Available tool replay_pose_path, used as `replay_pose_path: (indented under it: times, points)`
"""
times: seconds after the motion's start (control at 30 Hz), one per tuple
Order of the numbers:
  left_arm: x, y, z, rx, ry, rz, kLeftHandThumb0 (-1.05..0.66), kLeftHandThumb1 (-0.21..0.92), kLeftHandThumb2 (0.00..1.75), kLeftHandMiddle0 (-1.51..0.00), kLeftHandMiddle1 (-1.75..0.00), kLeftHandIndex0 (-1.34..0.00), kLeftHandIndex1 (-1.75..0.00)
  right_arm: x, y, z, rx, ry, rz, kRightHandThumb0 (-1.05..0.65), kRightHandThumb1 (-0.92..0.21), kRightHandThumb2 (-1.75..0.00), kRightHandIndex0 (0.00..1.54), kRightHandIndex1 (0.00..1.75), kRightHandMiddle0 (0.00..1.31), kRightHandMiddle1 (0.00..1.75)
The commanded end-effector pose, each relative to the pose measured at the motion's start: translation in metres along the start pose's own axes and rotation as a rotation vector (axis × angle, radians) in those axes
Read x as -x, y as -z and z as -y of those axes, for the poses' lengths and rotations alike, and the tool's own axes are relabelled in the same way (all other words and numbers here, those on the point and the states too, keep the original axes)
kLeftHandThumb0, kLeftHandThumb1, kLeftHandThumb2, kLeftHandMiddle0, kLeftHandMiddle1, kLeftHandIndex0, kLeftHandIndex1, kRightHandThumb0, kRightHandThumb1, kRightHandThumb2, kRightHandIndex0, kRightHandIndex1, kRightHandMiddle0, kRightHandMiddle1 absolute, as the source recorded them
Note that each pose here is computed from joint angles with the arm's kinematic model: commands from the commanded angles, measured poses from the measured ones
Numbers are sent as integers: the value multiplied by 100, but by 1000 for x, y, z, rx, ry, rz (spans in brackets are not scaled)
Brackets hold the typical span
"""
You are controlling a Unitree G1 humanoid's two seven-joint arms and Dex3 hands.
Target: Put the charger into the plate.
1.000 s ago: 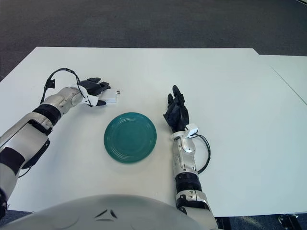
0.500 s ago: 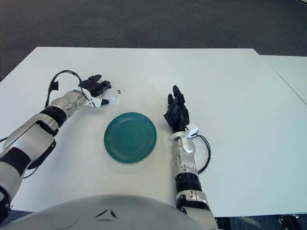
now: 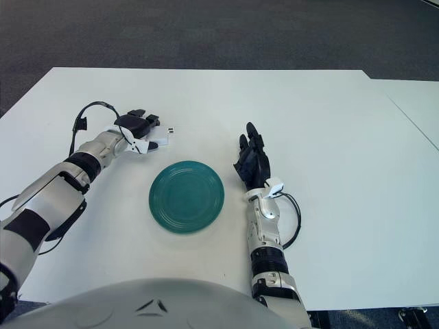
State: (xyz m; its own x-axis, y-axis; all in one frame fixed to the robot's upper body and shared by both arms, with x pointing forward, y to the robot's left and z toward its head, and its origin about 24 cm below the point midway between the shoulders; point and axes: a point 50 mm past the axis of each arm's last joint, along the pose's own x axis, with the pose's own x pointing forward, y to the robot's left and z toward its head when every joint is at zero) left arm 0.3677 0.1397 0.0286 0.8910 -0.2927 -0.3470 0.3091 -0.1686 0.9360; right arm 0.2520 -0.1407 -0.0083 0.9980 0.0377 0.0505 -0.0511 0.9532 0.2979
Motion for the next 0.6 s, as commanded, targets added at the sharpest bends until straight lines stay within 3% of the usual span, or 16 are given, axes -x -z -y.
replay_pose_path:
  times: [0.0,0.23,0.27,0.3,0.33,0.4,0.57]
  points:
    - [3,-7,27,-4,90,-10,-105,92,66,-28,-5,-24,-85,53,59,5,-78,110,-283,-96,-92,-96,4,0,0,27]
    - [5,-8,33,-12,126,-4,-105,92,65,-34,-7,-26,-90,54,56,9,-64,116,-267,-97,-92,-96,7,1,0,31]
    - [5,-8,33,-10,130,-1,-105,92,65,-22,-56,-33,-83,55,55,10,-63,115,-263,-97,-92,-95,9,2,0,33]
    - [5,-8,33,-10,134,1,-105,92,65,-17,-74,-34,-85,55,54,10,-62,115,-257,-97,-92,-95,10,2,0,33]
    - [5,-8,33,-10,138,2,-105,92,64,-11,-108,-35,-88,55,54,11,-62,115,-253,-97,-92,-95,11,2,0,36]
    - [5,-9,34,-18,140,6,-105,92,62,-4,-146,-36,-97,55,52,11,-59,120,-239,-97,-92,-95,14,2,0,40]
    - [5,-9,34,-56,136,9,-105,92,59,-1,-170,-36,-116,55,48,11,-65,123,-205,-97,-92,-95,18,1,0,48]
